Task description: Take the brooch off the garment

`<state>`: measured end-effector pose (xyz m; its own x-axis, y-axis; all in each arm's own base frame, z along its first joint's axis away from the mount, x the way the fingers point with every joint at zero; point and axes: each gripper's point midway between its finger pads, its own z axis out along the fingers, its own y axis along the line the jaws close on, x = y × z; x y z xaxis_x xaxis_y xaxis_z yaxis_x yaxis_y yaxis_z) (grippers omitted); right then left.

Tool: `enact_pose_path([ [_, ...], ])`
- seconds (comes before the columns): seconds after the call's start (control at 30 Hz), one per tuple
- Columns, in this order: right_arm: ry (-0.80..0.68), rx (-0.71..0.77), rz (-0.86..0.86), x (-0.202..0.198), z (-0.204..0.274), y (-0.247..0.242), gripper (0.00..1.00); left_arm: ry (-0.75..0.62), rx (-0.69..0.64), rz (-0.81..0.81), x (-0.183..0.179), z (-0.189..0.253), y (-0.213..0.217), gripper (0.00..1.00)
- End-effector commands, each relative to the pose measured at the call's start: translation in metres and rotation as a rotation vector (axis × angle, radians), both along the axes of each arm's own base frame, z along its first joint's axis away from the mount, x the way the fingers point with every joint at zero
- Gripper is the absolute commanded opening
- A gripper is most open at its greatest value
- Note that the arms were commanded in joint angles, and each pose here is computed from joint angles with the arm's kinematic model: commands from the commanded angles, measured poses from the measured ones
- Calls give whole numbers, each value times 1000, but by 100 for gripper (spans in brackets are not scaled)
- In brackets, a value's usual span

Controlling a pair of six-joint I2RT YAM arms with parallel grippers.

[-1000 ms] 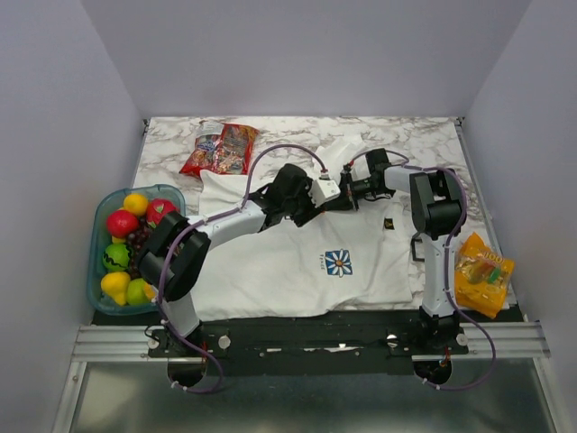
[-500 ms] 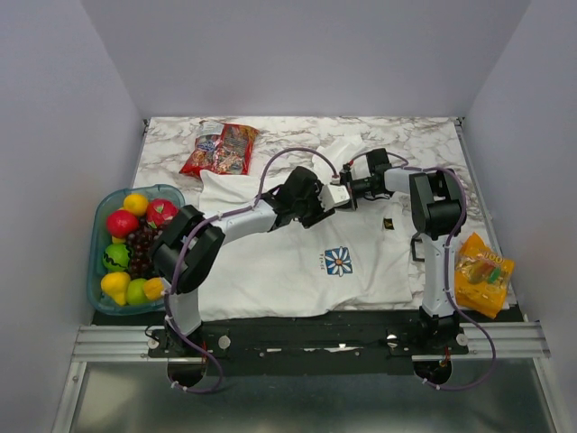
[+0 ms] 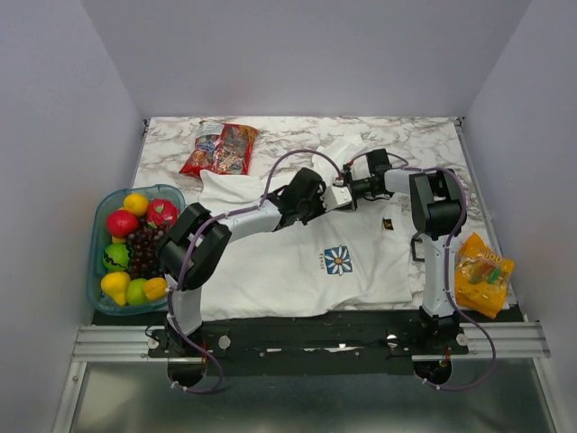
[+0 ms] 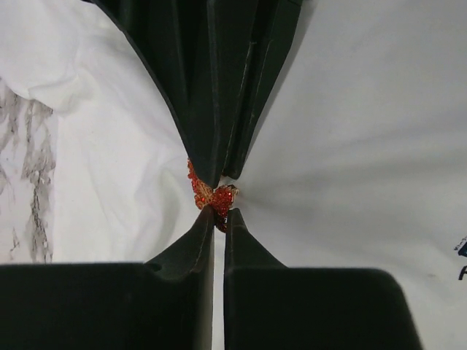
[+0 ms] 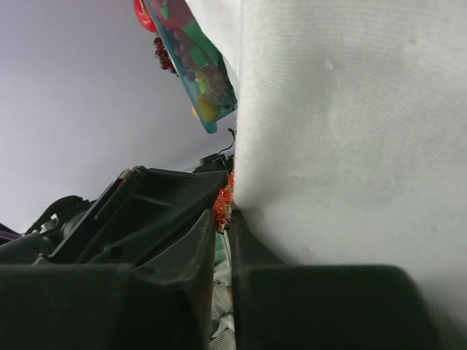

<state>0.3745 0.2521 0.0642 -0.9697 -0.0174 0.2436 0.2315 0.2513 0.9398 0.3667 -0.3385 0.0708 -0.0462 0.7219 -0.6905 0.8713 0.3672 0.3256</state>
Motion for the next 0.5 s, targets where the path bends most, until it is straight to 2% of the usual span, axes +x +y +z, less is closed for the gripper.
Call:
enact_pose_path([
  [0.0, 230, -44, -10, -22, -11, 2, 29, -46, -5, -13, 14, 8, -8, 1],
  [0.07, 183, -29, -17, -15, -1, 0, 36, -39, -6, -21, 12, 10, -8, 0],
  [0.13, 132, -18, -26, -8, 10, -1, 37, -31, -7, -29, 11, 10, -7, 0],
  [0.3, -115, -51, -89, 20, 46, -23, 42, -5, -73, 43, 15, 15, 3, 0],
  [0.4, -268, -153, -104, 29, 51, -43, 43, 21, -160, 119, 17, 14, 3, 0],
  [0.47, -423, -246, -65, 31, 60, -55, 44, 50, -225, 150, 18, 14, -3, 0],
])
